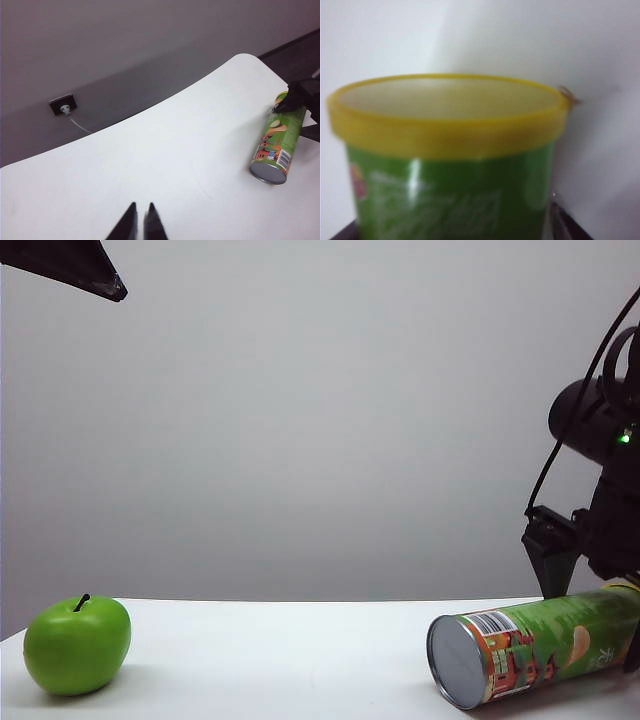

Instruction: Pick up the green bucket of chips from the desk, place it near the apple, and finally stand it up.

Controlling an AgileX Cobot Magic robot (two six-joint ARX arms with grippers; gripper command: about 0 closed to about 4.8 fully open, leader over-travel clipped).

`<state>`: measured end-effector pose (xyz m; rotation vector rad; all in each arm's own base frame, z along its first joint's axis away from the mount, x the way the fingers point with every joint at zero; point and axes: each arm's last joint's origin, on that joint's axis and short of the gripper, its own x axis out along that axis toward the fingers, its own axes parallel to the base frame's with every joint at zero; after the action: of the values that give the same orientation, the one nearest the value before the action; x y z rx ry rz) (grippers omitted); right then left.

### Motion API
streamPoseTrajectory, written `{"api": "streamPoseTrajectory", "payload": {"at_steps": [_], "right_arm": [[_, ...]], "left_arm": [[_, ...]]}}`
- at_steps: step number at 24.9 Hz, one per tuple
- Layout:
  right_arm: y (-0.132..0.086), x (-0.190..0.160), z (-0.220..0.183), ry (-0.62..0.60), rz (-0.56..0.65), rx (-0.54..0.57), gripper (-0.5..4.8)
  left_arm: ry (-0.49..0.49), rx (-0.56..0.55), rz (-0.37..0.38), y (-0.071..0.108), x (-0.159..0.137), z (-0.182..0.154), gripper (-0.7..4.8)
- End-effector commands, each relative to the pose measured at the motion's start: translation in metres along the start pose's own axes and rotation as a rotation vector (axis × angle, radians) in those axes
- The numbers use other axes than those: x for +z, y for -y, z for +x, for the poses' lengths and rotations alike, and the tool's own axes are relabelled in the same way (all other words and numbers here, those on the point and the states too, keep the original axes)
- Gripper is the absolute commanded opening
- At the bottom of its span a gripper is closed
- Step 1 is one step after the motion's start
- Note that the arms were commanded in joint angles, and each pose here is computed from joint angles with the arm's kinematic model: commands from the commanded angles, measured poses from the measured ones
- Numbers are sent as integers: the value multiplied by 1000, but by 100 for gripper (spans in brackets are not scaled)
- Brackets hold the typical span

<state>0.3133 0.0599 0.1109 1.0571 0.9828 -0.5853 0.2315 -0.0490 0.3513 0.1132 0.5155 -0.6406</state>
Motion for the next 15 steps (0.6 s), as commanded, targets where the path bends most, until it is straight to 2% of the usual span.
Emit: {"api": "streamPoseTrajectory", "payload": {"at_steps": [1,5,7,9,10,11,12,15], "right_arm": [[-2,0,6,2,-2,18,479],[-5,1,7,18,-1,54,479],[-6,1,7,21,-6,66,389],[-7,2,7,28,-6,67,369],[-7,2,7,30,-6,66,308],[-6,2,7,36,-7,65,278],[-6,2,7,40,-6,64,262],[-6,2,7,47,-10,62,257]], "left_arm": [[10,2,5,0,1,-1,26],[9,2,4,0,1,0,26],[6,2,3,-1,1,1,26],[3,1,1,-1,1,2,26],[0,0,-1,-2,0,3,26],[-3,0,-2,-2,0,4,27],[-4,-1,-3,-2,0,4,26],[-8,-2,-4,-3,0,6,27]]}}
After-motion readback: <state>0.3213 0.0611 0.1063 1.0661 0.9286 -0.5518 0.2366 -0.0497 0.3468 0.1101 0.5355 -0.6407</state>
